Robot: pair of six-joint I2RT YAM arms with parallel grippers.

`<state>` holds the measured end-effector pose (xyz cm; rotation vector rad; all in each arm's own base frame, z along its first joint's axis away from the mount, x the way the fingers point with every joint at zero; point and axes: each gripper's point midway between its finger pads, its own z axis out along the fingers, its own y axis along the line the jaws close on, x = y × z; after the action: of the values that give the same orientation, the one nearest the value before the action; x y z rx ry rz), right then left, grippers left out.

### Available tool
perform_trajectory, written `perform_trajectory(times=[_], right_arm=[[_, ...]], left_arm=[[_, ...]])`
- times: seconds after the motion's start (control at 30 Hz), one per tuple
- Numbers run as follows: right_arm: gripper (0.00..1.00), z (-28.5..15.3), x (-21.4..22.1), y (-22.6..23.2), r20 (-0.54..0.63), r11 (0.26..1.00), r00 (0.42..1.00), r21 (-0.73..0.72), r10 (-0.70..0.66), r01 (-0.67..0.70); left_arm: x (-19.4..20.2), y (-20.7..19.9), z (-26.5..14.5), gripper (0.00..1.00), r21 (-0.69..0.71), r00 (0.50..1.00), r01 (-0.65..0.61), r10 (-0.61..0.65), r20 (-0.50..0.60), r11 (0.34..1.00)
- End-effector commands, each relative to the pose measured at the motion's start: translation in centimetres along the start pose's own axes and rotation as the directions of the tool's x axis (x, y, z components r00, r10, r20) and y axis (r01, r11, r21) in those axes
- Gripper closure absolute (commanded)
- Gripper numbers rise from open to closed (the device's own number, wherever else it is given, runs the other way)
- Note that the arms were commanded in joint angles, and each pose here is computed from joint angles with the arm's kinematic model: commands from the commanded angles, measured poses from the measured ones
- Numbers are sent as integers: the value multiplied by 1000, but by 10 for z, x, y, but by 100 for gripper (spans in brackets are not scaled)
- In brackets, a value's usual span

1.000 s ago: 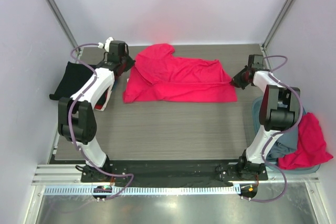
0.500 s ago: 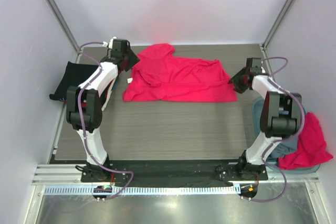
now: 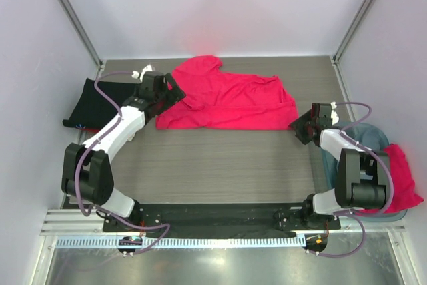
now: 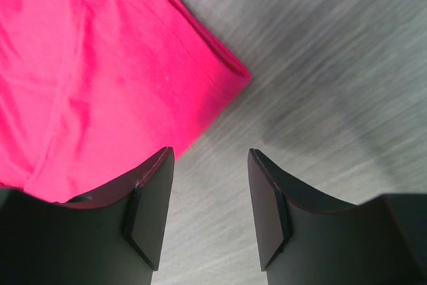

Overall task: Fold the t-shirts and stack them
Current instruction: Fold the tshirt

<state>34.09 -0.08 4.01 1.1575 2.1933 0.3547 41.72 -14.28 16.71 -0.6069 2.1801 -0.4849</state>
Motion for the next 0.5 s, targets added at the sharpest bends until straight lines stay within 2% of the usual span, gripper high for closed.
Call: perform_trajectory(times=[0.0,0.13,0.27,0.37,0.43,0.47], right_arm=[[47,6,-22,13,98,998,994,-39,45,-42],[51,20,-25,11,97,998,993,-2,67,-67],[56,26,-35,0,157,993,984,58,89,-99],[64,28,-40,-3,177,991,980,82,86,-101],[89,28,-43,-4,186,992,980,96,66,-85],[95,27,-44,-4,182,992,982,103,54,-74]], left_arm=[[-5,5,-10,15,19,998,45,-46,53,999],[5,17,-14,16,33,993,79,-81,80,996],[27,39,-10,16,6,992,107,-108,61,994],[32,47,-7,17,-17,991,118,-117,68,993],[37,54,-5,17,-30,990,125,-123,70,992],[37,54,-4,17,-25,989,133,-130,75,991]])
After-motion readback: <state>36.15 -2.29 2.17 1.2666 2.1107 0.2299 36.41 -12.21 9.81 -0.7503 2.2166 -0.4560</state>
